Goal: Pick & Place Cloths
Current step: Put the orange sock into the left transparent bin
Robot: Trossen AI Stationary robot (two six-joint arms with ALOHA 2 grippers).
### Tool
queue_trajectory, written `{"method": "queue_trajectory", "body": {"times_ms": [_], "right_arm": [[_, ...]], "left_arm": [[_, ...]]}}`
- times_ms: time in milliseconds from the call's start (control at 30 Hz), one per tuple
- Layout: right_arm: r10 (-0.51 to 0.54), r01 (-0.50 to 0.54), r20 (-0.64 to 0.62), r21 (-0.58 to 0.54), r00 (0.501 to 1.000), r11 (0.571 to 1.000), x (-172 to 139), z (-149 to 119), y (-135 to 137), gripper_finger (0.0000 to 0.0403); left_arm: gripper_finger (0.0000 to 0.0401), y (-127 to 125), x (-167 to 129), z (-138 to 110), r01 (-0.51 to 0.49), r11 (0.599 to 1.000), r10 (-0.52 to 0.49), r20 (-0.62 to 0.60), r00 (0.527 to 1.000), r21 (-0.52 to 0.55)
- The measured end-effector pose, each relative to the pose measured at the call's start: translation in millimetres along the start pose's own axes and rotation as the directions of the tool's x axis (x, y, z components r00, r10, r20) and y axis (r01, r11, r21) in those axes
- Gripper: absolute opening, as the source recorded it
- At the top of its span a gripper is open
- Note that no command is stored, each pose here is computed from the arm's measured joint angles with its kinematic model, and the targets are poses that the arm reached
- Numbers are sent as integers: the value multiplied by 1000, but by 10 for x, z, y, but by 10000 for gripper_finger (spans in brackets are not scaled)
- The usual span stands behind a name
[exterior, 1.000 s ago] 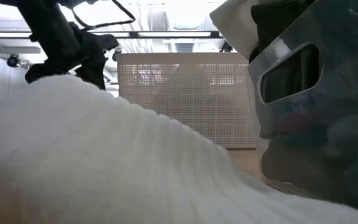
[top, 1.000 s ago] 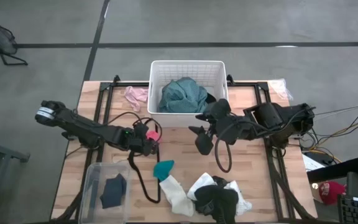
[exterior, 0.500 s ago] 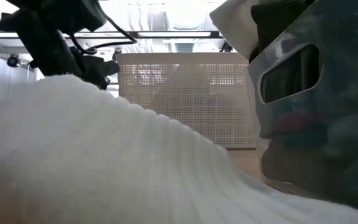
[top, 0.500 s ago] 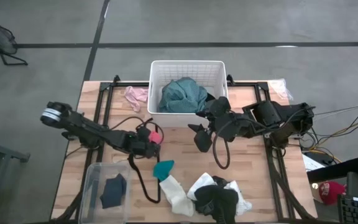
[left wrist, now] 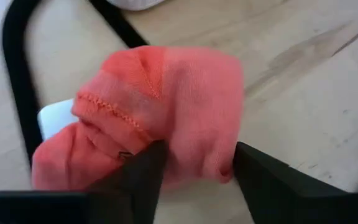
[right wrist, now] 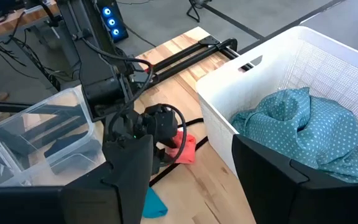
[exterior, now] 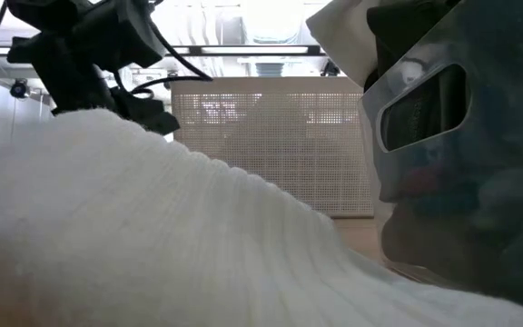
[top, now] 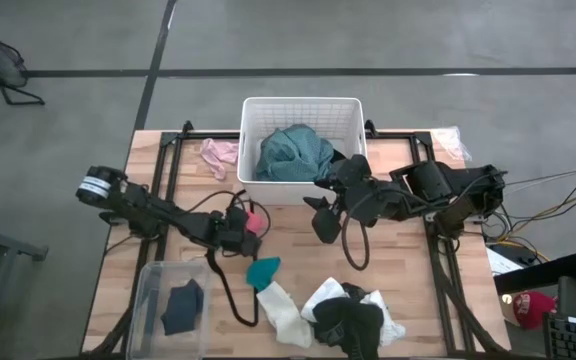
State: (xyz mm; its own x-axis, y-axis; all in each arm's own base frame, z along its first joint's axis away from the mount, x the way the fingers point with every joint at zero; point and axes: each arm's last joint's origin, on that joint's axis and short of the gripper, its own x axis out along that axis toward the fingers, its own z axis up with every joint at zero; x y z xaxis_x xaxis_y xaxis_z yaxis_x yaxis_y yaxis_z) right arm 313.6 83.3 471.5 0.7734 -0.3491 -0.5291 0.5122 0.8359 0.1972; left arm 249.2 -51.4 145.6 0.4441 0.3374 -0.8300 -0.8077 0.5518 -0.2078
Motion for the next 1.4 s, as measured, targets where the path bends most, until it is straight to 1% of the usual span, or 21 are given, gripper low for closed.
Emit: {"method": "queue_trajectory", "body": {"times_ms": [100,300,333,500,600,733,867,933,1000,1100,1200,1400], "right_arm": [[0,0,0,0,1000,1000,0,0,0,210],[-2,2,-1,0,1000,1000,2,0,-4,216],[-2,2,-1,0,1000,1000,2,0,-4,217],[-2,2,-1,0,1000,1000,2,1,-4,223],[-2,2,-1,0,1000,1000,3,0,-3,225],[-2,2,-1,0,1000,1000,4,-1,-3,228],[-2,2,-2,4,1000,1000,5,-1,-3,225],[-2,2,-2,4,1000,1000,5,-2,-2,219],[-2,2,-2,4,1000,1000,7,-3,-2,214],[-6,6,-3,-2,1000,1000,17,-6,-1,207],[-14,14,-4,-4,1000,1000,41,-13,-2,200],[-27,27,-11,-7,1000,1000,83,-27,-14,190]], "left_arm": [[155,-34,30,-2,22,999,-22,5,1000,23],[31,-41,34,4,34,999,-34,-2,999,24],[19,-42,29,6,37,999,-37,-3,999,24],[16,-46,-35,34,70,997,-70,-14,997,22],[9,-50,-115,66,104,994,-104,-8,995,25],[9,-39,-232,113,140,990,-140,6,990,16],[9,-31,-396,173,205,979,-205,32,978,-6],[9,-20,-493,209,254,967,-254,25,967,-4],[9,-9,-598,240,321,947,-321,-7,947,14],[9,13,-764,283,426,905,-423,-74,903,23],[9,37,-974,347,523,852,-516,-136,846,22],[9,110,-1490,550,625,780,-611,-180,771,33]]}}
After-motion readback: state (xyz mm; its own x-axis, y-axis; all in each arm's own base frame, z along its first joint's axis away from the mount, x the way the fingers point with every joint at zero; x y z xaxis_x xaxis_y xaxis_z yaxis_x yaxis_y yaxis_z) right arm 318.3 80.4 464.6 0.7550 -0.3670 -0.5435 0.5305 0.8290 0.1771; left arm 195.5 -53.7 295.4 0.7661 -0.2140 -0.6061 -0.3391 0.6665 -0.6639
